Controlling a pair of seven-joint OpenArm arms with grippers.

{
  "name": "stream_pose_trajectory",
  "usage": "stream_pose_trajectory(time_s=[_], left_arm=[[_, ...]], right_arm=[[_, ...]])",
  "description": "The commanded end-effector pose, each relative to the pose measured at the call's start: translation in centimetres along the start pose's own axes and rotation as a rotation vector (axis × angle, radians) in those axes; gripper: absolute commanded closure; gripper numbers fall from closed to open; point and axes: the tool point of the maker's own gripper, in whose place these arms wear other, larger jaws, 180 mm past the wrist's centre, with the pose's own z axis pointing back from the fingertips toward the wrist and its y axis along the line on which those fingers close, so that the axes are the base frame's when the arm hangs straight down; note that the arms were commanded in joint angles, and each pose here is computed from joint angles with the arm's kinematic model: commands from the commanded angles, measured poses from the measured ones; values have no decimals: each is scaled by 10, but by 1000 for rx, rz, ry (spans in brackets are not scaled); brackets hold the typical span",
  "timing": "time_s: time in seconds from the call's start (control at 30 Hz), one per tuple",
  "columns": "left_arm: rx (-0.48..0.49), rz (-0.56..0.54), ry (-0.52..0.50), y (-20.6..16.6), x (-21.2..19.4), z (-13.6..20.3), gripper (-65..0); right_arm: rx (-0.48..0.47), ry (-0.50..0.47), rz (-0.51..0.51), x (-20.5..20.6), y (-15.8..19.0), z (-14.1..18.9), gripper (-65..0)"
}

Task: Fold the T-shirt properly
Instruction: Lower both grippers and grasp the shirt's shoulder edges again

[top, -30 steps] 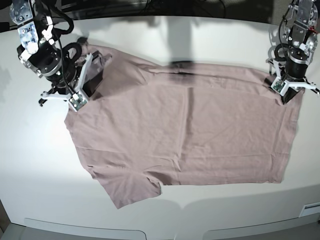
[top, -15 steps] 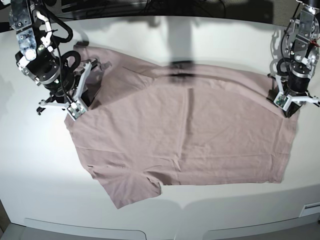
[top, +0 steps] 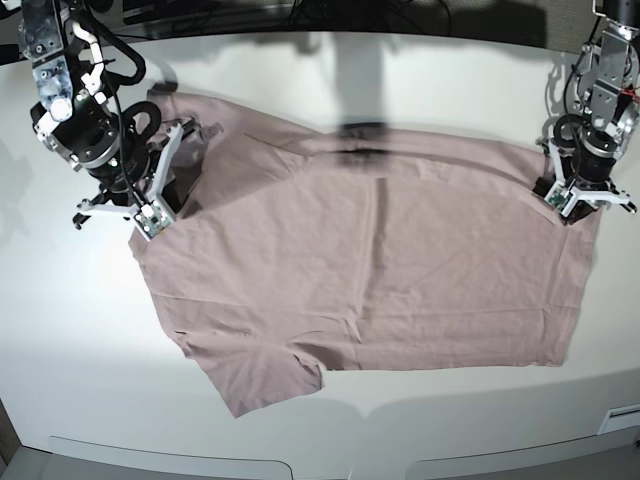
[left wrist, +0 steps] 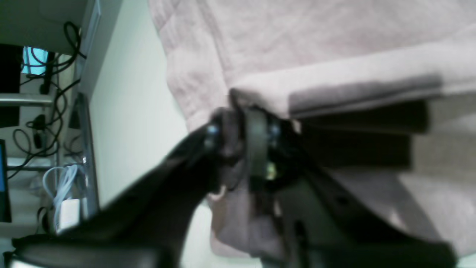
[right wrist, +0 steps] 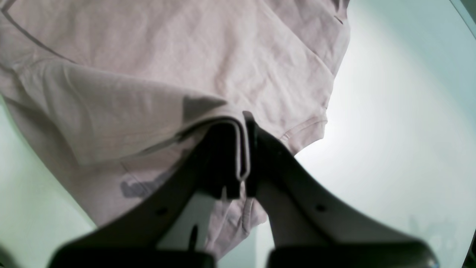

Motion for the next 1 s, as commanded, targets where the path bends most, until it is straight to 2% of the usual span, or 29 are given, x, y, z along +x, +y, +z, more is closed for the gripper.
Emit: stream_pose_trajectory(time_s=[0.0, 0.3, 0.43, 0.57, 0.67, 0.83, 0.97], left_arm=[[44, -2, -58, 20, 13, -2, -148], [86, 5, -105, 40, 34, -12, -150], [84, 26, -99, 36, 34, -17, -150], [66, 43, -59, 25, 21, -20, -150], [72, 26, 26, 27, 4, -20, -150], [182, 13, 56, 52, -4, -16, -150], [178, 47, 111, 51, -16, -14, -150]], right_arm=[[-16, -35, 11, 10, -7, 3, 0], [-14, -27, 12, 8, -7, 3, 0], [-14, -26, 12, 8, -7, 3, 0], [-15, -25, 12, 8, -7, 3, 0], [-20, -24, 15, 8, -8, 3, 0], [-22, -22, 17, 7, -8, 3, 0], [-25, -21, 20, 7, -9, 3, 0]])
